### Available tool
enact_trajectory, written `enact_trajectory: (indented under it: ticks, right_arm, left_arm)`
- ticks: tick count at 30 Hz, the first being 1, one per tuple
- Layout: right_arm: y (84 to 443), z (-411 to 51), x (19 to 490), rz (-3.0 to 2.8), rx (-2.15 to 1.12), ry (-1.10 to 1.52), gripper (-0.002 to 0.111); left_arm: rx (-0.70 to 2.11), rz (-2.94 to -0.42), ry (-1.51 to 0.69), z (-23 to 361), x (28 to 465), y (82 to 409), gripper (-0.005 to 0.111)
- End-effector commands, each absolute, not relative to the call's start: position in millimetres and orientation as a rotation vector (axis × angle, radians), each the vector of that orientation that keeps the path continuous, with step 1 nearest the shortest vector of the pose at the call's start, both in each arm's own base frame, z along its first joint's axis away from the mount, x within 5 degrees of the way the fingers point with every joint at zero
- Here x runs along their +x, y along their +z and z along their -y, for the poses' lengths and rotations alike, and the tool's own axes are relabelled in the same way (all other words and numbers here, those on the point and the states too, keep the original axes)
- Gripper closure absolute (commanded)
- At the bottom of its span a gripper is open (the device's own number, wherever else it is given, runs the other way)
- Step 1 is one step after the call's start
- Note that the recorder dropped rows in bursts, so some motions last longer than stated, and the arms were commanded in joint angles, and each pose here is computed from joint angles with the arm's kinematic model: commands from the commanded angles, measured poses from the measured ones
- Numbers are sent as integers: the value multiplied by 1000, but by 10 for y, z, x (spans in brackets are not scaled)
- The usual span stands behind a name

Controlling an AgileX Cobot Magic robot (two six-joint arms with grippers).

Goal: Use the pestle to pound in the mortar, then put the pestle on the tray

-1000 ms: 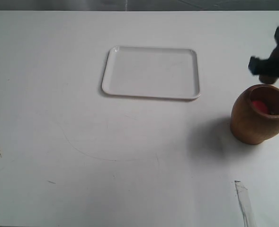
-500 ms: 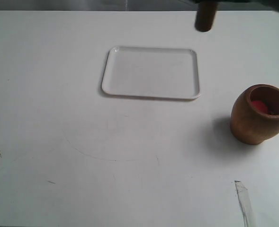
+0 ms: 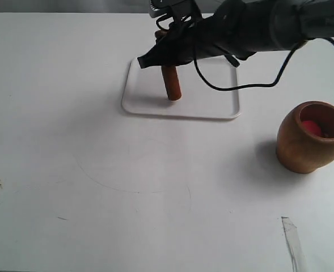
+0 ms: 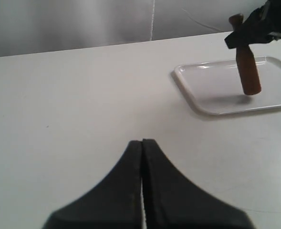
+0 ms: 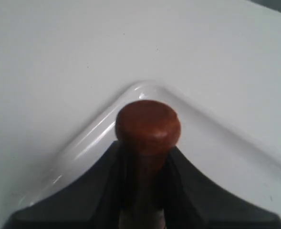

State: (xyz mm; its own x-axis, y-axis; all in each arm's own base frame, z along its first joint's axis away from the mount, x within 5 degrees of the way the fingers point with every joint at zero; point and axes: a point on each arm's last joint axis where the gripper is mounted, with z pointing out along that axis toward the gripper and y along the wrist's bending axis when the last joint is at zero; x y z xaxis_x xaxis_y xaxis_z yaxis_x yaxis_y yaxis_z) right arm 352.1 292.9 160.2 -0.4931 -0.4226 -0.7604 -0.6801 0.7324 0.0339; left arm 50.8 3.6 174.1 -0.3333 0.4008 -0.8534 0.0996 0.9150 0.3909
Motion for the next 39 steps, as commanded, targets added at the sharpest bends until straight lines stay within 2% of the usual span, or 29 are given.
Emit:
enact_trajectory:
  ticks: [1, 13, 17, 22, 25, 27, 29, 31, 34, 39]
  right_arm:
    - [1433, -2981, 3591, -2193, -821, 433, 108]
    - [1089, -2979, 3605, -2251, -841, 399, 108]
    - [1006, -2978, 3599, -2271, -850, 397, 94]
    - [1010, -2980, 3588, -2278, -857, 405, 70]
    - [1098, -2983, 3586, -2263, -855, 414, 65]
    - [1345, -2991, 3551, -2236, -868, 455, 65]
    - [1768, -2983, 3460, -2189, -895, 526, 67]
    - [2307, -2928, 3297, -2115, -945, 598, 86]
    - [2739, -2840, 3113, -2038, -1024, 619, 108]
    - [3228, -2607, 2749, -1934, -1019, 637, 108]
  left_arm:
    - [361, -1897, 302, -29, 509, 1742, 107]
    - [361, -1897, 302, -29, 509, 1742, 107]
    - [361, -1897, 302, -29, 509, 1742, 107]
    - [361, -1897, 302, -29, 509, 1742, 107]
    - [361, -1897, 302, -29, 509, 1742, 107]
    - [361, -1897, 302, -29, 509, 1742, 107]
    - [361, -1897, 302, -29, 509, 1742, 107]
    - [361, -1897, 302, -29, 509, 1742, 107]
    - [361, -1897, 302, -29, 509, 1742, 107]
    - [361, -1897, 302, -29, 509, 1742, 107]
